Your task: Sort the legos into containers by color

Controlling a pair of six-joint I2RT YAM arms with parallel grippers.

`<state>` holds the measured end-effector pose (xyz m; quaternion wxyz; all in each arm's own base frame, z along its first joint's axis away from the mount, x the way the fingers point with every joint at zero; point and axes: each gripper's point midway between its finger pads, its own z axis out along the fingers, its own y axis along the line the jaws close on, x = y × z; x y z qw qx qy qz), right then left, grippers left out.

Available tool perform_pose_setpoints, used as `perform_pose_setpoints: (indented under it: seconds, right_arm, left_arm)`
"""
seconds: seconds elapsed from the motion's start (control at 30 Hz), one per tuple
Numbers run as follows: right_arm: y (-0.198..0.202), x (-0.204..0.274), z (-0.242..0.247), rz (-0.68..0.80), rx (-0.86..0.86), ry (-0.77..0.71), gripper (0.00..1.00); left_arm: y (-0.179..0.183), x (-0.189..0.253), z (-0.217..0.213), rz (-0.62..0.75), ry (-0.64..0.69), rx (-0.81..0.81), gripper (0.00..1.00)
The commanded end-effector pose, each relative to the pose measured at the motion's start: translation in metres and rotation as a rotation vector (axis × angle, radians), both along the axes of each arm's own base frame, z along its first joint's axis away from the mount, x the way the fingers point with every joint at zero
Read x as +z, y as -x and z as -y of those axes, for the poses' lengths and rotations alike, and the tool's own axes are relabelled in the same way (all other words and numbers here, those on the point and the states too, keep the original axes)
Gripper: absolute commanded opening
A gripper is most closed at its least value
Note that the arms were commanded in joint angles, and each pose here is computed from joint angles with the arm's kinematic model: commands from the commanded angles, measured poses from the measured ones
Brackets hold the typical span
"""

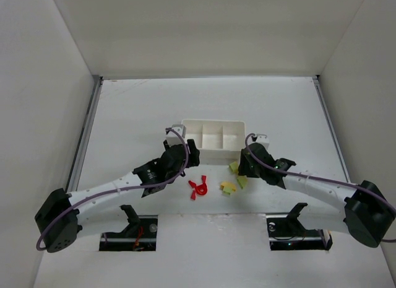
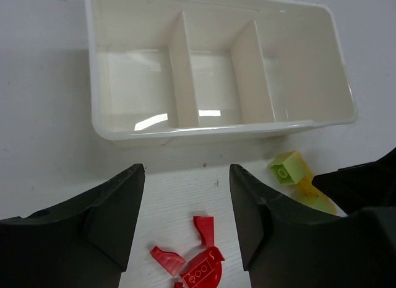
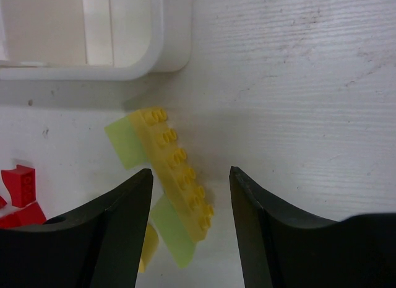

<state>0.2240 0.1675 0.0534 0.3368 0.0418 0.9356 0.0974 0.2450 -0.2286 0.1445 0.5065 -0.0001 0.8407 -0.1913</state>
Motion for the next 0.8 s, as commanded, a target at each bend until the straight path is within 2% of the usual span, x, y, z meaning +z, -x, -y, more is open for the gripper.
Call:
perform_pose_setpoints:
  seconds: [0.0,0.2,0.5,0.77]
  right_arm:
    - [0.000,0.015,-0.014,0.001,0.048,-0.031,0.58]
    - [0.008,0.008,-0.020,-0.040,0.072,-0.042,0.58]
    - [0.000,-0.002,-0.024,-0.041,0.074,-0.021,0.49]
    - [-0.008,-0.004,-0.028,-0.025,0.067,-0.032,0.30]
  left_arm:
    - [0.001,0.006,0.019,-0.002,0.089,-0.070,0.55]
    - [0.002,0.003,0.029,-0.019,0.112,-0.114,0.55]
    - [0.010,0.000,0.042,-0.055,0.134,-0.186,0.54]
    - [0.014,-0.008,0.053,-0.103,0.147,-0.221,0.56]
